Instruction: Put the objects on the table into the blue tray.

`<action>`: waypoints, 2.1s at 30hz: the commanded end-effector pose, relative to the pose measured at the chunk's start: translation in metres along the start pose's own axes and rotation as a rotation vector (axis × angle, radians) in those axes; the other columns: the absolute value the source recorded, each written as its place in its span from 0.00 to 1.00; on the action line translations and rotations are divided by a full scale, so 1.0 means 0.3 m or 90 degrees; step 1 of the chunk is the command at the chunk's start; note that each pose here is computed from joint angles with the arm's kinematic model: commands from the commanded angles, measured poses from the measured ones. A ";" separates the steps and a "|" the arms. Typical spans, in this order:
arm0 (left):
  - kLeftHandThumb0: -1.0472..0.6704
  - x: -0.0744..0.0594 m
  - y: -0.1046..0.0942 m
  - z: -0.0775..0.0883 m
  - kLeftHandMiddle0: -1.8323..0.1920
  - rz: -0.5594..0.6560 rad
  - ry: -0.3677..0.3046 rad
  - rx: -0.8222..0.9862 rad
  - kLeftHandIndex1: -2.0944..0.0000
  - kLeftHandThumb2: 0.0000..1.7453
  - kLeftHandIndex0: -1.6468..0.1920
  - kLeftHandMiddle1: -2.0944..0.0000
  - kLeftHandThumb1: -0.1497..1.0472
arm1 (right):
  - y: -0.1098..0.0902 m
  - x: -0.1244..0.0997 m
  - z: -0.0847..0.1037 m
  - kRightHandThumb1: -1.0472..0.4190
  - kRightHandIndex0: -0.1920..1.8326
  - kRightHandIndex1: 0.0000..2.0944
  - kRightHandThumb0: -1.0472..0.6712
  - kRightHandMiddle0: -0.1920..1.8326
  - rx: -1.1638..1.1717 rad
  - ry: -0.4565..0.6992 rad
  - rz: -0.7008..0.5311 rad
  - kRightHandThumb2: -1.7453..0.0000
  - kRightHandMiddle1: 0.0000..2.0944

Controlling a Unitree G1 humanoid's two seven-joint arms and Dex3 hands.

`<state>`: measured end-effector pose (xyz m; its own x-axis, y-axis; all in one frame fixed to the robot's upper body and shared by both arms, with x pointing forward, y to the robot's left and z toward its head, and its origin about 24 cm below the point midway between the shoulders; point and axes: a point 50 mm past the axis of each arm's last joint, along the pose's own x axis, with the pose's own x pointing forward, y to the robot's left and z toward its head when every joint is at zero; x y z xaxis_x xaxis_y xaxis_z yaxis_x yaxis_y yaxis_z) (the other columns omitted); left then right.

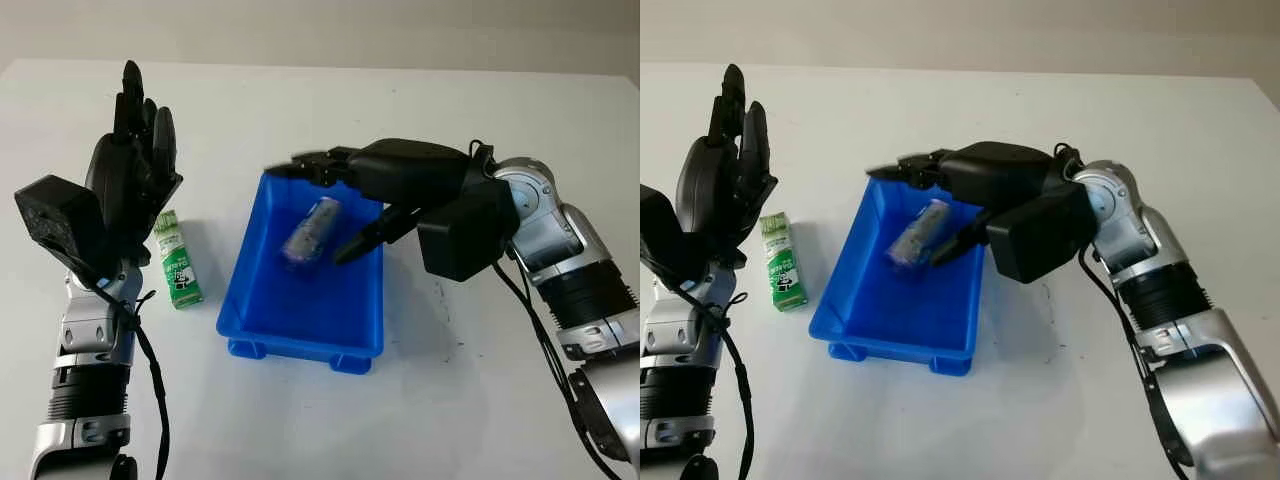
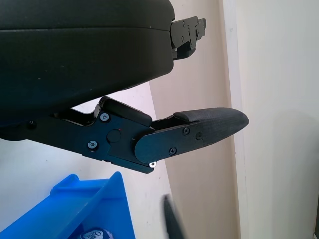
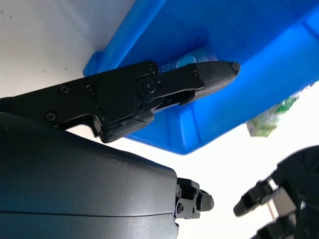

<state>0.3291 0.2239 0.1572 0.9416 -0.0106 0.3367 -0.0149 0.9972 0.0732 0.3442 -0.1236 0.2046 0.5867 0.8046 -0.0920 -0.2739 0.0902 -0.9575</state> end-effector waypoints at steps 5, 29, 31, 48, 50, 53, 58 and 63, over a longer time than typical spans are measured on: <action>0.19 0.003 -0.003 0.005 1.00 -0.006 -0.009 0.003 1.00 0.37 1.00 1.00 1.00 | -0.015 -0.015 0.002 0.00 0.00 0.00 0.14 0.00 0.007 -0.031 -0.111 0.83 0.00; 0.18 -0.001 0.011 0.005 1.00 0.002 -0.007 0.006 1.00 0.36 1.00 1.00 1.00 | 0.114 -0.237 -0.244 0.00 0.00 0.00 0.18 0.00 0.603 0.252 -0.460 0.59 0.00; 0.18 0.000 0.012 0.005 1.00 0.002 -0.006 0.008 1.00 0.36 1.00 1.00 1.00 | 0.125 -0.238 -0.243 0.00 0.00 0.00 0.19 0.00 0.614 0.261 -0.467 0.58 0.00; 0.18 0.006 0.017 0.011 1.00 0.001 -0.006 0.020 1.00 0.37 1.00 1.00 1.00 | 0.174 -0.201 -0.233 0.00 0.00 0.00 0.17 0.00 0.651 0.267 -0.507 0.56 0.00; 0.18 0.005 0.023 0.016 1.00 -0.011 -0.005 0.035 1.00 0.37 1.00 1.00 1.00 | 0.173 -0.199 -0.232 0.00 0.00 0.00 0.17 0.00 0.653 0.264 -0.507 0.57 0.00; 0.19 0.006 0.055 0.044 1.00 -0.041 -0.004 0.100 1.00 0.36 1.00 1.00 1.00 | 0.170 -0.197 -0.229 0.00 0.00 0.00 0.17 0.00 0.656 0.257 -0.506 0.56 0.00; 0.24 0.023 0.148 0.129 0.97 -0.065 -0.007 0.203 0.98 0.16 0.96 0.98 1.00 | 0.164 -0.204 -0.230 0.00 0.00 0.00 0.18 0.00 0.657 0.249 -0.501 0.56 0.00; 0.27 0.015 0.238 0.217 0.98 -0.146 0.042 0.368 0.97 0.04 0.95 0.97 0.93 | 0.163 -0.212 -0.226 0.00 0.00 0.00 0.18 0.00 0.656 0.239 -0.493 0.56 0.00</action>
<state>0.3140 0.2860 0.2094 0.9626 -0.1781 0.2041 0.0290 0.8169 0.5761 0.3485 -0.2067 0.1405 0.9810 0.1521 0.1207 -0.1311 0.9773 -0.1662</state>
